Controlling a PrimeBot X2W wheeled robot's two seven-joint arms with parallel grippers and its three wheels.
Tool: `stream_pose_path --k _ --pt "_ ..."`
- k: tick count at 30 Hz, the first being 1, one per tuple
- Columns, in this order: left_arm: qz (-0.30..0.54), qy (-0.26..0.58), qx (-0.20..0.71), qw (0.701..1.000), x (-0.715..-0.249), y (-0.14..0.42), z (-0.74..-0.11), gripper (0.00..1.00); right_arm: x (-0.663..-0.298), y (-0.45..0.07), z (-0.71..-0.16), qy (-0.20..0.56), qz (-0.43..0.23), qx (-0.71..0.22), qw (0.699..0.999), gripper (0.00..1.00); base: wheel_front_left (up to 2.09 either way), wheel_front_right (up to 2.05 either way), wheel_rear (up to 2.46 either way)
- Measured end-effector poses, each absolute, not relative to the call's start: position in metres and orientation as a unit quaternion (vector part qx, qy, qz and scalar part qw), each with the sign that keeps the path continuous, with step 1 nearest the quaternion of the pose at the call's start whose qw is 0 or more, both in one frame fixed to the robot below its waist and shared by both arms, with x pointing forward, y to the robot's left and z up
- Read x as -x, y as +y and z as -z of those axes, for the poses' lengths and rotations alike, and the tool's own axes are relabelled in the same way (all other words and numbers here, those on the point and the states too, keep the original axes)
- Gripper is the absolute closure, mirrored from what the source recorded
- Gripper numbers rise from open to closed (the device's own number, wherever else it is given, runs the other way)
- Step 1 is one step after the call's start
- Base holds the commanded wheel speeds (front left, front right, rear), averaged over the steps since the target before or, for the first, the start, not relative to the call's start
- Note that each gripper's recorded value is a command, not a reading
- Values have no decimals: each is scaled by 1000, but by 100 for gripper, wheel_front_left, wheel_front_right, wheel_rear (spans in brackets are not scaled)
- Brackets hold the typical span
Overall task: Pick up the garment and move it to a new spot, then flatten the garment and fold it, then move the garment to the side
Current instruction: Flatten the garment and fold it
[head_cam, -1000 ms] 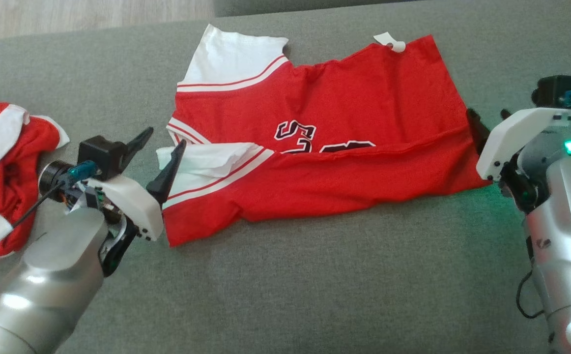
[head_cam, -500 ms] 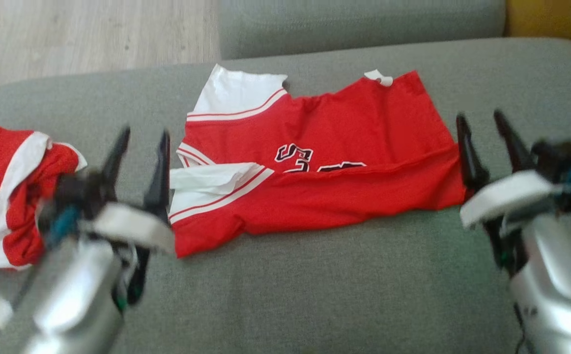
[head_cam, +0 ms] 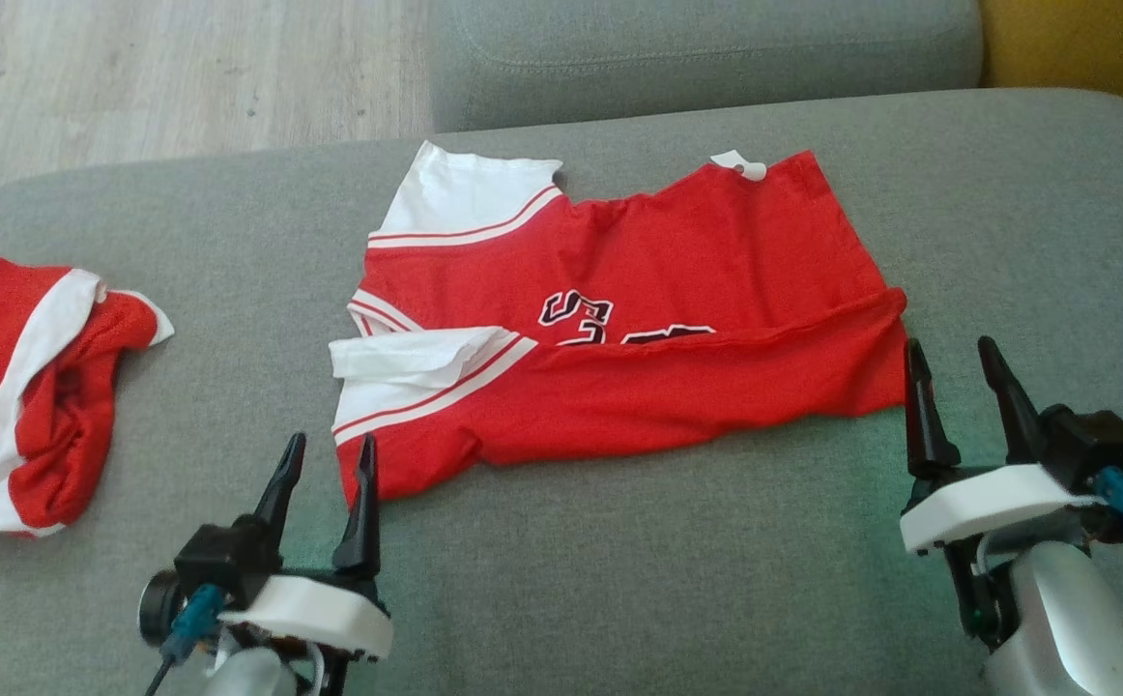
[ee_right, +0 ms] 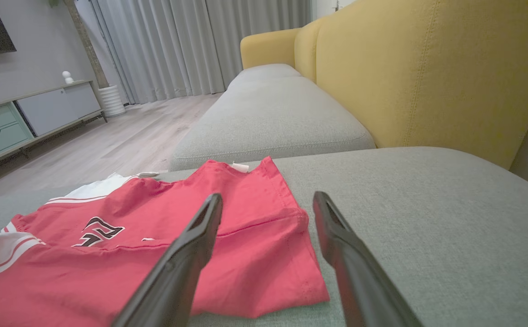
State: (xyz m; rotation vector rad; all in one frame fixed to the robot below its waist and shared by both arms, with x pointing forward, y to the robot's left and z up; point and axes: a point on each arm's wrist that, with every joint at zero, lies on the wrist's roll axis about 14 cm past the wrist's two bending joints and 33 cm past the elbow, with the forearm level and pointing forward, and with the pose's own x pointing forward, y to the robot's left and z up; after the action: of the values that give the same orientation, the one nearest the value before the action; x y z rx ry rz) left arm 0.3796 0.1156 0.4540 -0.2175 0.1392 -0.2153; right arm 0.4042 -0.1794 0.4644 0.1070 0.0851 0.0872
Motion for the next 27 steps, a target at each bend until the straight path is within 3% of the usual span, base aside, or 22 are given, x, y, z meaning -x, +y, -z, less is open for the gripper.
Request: stream_pose_path --k 13,27 --pt "107 203 92 969 -370 119 -375 0 -407 -188 -462 48 -30 -48 997 0 0 0 0" --pt "117 267 72 954 -400 116 -355 0 -403 -196 -451 68 -20 -45 996 0 0 0 0"
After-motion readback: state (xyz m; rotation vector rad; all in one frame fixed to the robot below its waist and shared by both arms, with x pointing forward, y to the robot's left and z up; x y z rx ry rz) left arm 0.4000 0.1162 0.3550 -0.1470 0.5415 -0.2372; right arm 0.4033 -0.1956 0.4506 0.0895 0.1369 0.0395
